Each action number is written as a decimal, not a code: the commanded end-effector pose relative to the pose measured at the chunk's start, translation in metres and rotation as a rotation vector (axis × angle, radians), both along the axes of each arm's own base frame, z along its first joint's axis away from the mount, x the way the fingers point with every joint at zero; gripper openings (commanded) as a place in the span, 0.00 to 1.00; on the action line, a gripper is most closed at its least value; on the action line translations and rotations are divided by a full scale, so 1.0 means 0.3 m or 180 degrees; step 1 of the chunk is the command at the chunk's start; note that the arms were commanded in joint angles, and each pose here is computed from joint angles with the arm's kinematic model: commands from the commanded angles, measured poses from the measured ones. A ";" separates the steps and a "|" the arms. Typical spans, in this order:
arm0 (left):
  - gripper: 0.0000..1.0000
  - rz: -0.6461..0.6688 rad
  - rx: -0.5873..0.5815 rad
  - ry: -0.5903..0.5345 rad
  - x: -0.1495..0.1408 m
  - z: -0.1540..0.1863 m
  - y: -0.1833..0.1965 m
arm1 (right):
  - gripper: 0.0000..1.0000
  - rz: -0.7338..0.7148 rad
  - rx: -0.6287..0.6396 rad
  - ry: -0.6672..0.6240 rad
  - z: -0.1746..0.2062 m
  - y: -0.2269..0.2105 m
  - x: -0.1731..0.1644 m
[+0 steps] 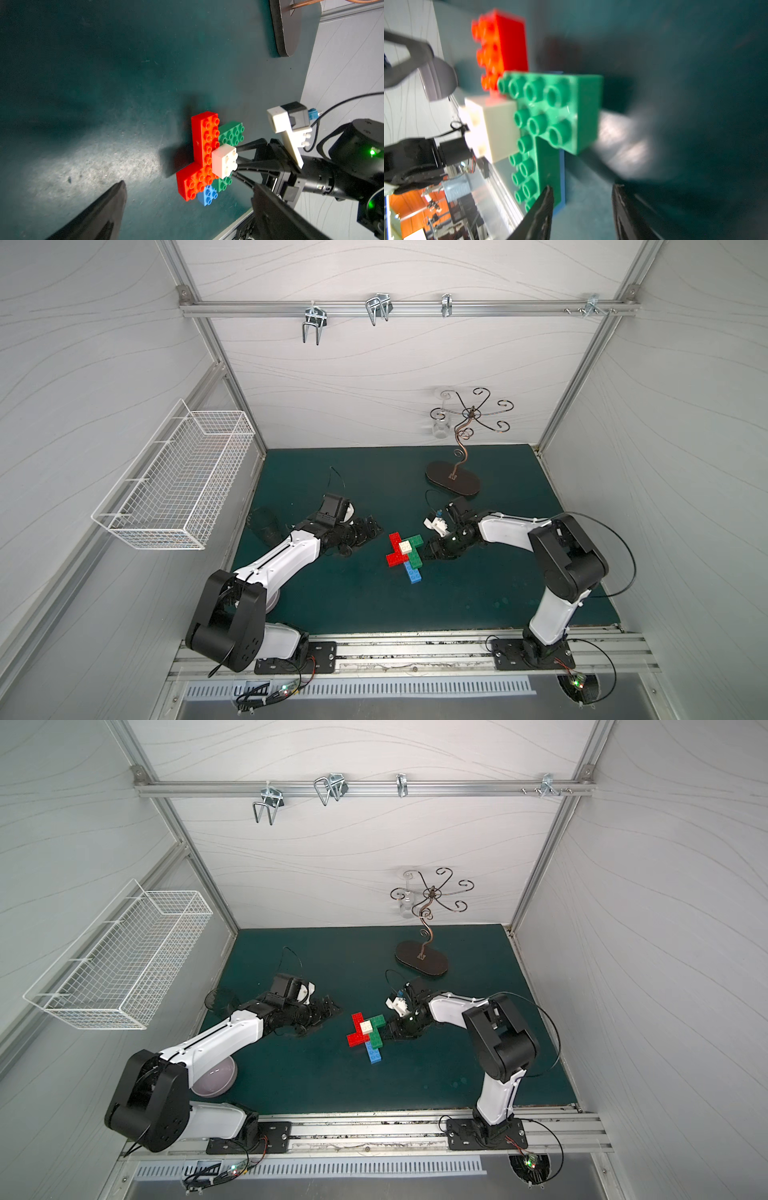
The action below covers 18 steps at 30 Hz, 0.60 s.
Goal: Assemble a small pinwheel with lego
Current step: Adjust the lego brick at the center of the board, then reset both arms
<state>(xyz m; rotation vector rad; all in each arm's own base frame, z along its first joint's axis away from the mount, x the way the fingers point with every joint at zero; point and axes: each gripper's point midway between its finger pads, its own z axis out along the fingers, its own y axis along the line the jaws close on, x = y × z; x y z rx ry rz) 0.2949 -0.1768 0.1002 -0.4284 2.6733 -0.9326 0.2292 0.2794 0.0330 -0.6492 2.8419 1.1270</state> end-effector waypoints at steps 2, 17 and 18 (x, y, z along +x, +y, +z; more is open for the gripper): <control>0.99 0.0048 -0.0023 -0.0352 0.064 0.113 0.043 | 0.53 -0.0127 -0.0049 -0.0141 0.028 -0.004 -0.023; 1.00 0.0934 0.2162 -0.2378 0.270 0.187 0.674 | 0.99 -0.1881 -0.0857 -0.3662 0.480 -0.712 0.448; 1.00 0.1042 0.2178 -0.2499 0.271 0.178 0.687 | 0.99 -0.1939 -0.0859 -0.3667 0.445 -0.738 0.455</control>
